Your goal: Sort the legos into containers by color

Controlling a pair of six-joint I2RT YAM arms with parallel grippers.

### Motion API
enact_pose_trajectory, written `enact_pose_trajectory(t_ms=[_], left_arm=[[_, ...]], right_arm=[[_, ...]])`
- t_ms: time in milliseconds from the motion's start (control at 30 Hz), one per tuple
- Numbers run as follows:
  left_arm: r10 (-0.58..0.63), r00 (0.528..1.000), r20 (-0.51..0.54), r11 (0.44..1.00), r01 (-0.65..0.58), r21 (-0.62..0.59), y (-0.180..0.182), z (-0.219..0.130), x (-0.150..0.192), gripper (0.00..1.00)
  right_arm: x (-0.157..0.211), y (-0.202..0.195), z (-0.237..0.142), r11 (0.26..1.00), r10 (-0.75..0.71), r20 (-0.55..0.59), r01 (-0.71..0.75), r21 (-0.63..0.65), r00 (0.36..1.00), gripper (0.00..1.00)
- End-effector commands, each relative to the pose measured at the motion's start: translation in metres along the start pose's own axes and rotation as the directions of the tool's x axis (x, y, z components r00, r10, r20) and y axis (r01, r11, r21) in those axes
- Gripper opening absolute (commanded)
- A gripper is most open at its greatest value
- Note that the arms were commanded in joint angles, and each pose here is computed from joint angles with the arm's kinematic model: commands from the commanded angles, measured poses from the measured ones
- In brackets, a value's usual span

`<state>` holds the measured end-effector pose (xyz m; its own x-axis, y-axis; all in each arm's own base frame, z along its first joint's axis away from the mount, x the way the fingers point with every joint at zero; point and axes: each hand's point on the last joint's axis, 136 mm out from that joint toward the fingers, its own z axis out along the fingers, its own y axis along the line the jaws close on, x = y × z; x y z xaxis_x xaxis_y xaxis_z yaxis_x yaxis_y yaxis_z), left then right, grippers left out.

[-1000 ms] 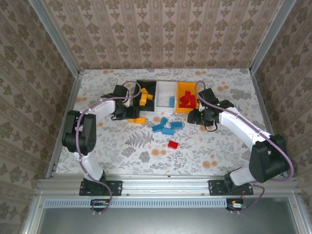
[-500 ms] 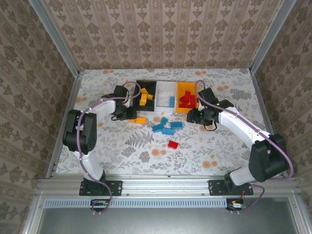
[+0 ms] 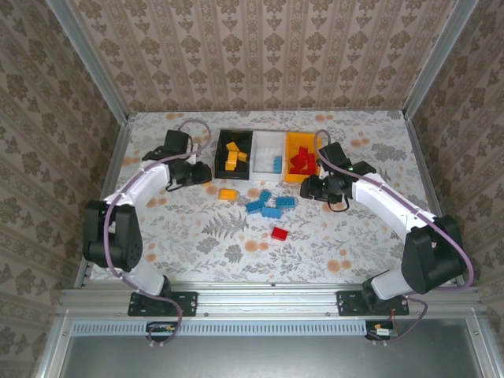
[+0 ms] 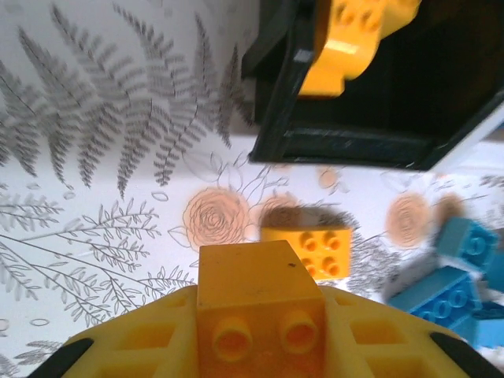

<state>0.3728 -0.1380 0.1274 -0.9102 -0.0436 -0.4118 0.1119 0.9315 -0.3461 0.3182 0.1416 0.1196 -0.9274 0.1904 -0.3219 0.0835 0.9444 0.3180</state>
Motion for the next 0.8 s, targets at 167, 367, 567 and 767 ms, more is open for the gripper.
enact_pose_trajectory(t_ms=[167,367,567,767], left_arm=[[0.047,0.982,0.181,0.991,-0.068,0.111,-0.053,-0.060,-0.085,0.36],[0.113,0.971,0.211,0.985,-0.137,0.105,-0.076,-0.040,-0.134,0.37],[0.106,0.983,0.153,0.987,-0.123,0.107,-0.076,0.017,-0.161,0.37],[0.104,0.991,0.087,0.988,-0.114,0.108,-0.076,0.065,-0.159,0.37]], right_arm=[[0.013,0.021,0.023,0.999,-0.015,-0.051,0.013,-0.037,0.999,0.54],[0.029,0.032,0.035,0.998,-0.048,-0.094,0.045,-0.037,0.994,0.54],[0.041,0.031,0.041,0.998,-0.050,-0.109,0.047,-0.030,0.993,0.54],[0.051,0.021,0.044,0.999,-0.051,-0.131,0.051,-0.004,0.990,0.54]])
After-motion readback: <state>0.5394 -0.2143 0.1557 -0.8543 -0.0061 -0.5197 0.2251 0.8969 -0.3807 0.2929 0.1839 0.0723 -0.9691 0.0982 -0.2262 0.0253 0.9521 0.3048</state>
